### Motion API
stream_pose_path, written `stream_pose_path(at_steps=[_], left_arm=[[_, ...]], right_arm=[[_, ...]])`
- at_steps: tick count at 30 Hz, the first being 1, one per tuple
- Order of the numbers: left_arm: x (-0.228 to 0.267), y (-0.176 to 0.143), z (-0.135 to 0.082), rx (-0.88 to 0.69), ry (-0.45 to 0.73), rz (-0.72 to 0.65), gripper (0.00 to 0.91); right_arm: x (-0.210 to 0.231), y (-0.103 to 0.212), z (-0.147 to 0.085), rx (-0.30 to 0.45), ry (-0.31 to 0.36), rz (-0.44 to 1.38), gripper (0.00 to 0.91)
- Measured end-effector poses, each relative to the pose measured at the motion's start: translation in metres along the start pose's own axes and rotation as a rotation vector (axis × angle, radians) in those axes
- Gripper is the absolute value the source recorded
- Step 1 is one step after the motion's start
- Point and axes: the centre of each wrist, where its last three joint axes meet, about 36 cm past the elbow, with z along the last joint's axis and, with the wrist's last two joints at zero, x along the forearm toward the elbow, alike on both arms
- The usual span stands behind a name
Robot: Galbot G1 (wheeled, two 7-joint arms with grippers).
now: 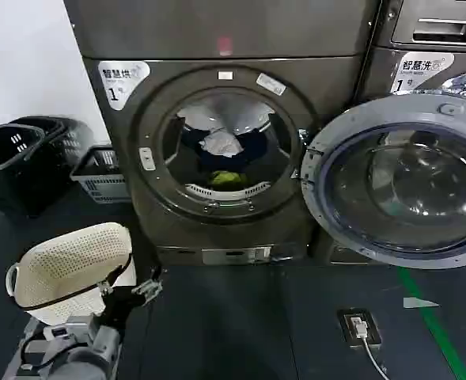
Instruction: Grasp the clothes from the dryer.
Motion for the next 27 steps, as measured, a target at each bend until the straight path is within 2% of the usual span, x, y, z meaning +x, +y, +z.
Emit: stream_pose_path(at_steps=[7,27], left_arm=[[0.003,-0.003,-0.001,-0.008,-0.008,-0.001,0.907],[0.011,0.0,-0.011,-0.021,-0.042,-0.018,0.907]], right_arm=[[-0.002,0.002,0.008,0.013,-0.014,-0.008,0.907],[0.0,0.007,0.012,0.027,-0.062,-0.023,0.907]])
